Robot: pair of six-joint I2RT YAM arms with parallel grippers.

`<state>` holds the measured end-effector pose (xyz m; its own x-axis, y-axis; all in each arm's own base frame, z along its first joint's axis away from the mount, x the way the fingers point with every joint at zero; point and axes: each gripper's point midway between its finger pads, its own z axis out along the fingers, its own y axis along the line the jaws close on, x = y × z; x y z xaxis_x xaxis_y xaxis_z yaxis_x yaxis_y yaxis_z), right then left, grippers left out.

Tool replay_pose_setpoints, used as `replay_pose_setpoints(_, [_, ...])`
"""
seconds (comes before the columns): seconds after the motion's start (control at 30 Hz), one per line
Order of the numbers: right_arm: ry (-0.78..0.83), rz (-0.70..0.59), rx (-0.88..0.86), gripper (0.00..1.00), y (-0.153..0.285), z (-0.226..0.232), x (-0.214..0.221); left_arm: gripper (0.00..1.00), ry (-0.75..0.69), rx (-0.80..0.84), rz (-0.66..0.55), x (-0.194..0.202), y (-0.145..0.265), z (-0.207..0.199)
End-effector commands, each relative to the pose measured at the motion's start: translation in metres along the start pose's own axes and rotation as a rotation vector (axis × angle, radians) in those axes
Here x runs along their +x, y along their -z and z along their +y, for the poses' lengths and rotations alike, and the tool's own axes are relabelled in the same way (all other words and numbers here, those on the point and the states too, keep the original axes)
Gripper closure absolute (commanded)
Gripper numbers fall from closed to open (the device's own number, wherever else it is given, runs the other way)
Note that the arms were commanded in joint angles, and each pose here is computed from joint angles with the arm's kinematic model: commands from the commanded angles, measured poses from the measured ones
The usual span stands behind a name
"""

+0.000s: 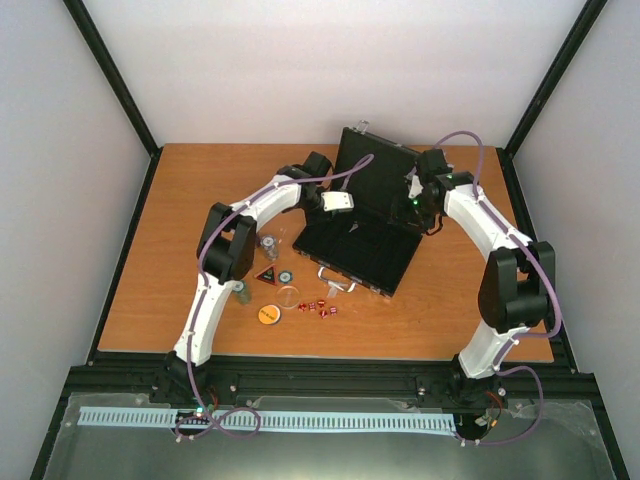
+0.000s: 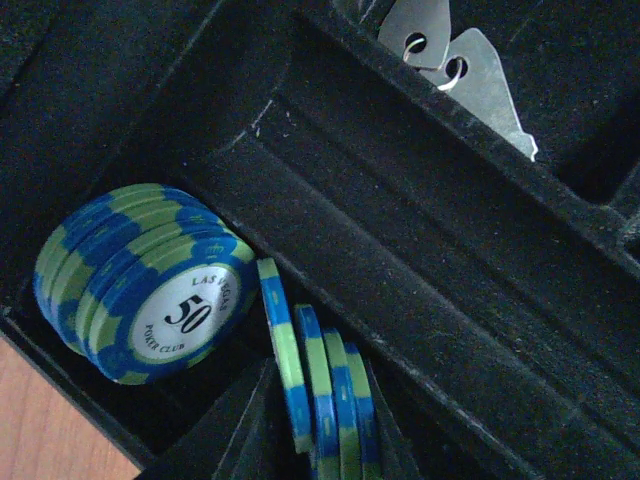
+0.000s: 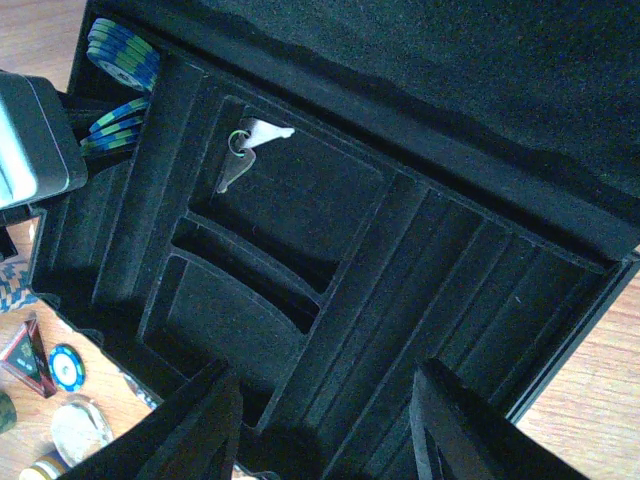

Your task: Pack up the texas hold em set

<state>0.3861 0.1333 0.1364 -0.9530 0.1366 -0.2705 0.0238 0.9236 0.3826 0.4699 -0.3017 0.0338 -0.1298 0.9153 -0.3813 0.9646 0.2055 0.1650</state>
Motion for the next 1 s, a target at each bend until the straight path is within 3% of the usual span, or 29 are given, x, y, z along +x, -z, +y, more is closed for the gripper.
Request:
replay_pose_setpoints(0.0, [0.000,0.014,-0.001,0.51,-0.005,-0.004,0.001,0.75,-0.031,-0.028,-0.026,-0.010,-0.001,0.009])
replay_pose_setpoints(0.07, [0.000,0.015,-0.002,0.51,-0.006,-0.004,0.002,0.71,-0.029,-0.028,-0.024,-0.009,-0.002,0.008])
replay_pose_setpoints(0.57, [-0.007,0.027,-0.020,0.52,-0.008,-0.002,0.005,0.70,-0.043,-0.102,-0.021,-0.017,0.023,0.024])
replay_pose_setpoints(0.97, [-0.006,0.033,-0.029,0.53,-0.009,-0.002,0.008,0.62,-0.048,-0.137,-0.016,-0.019,0.032,0.030])
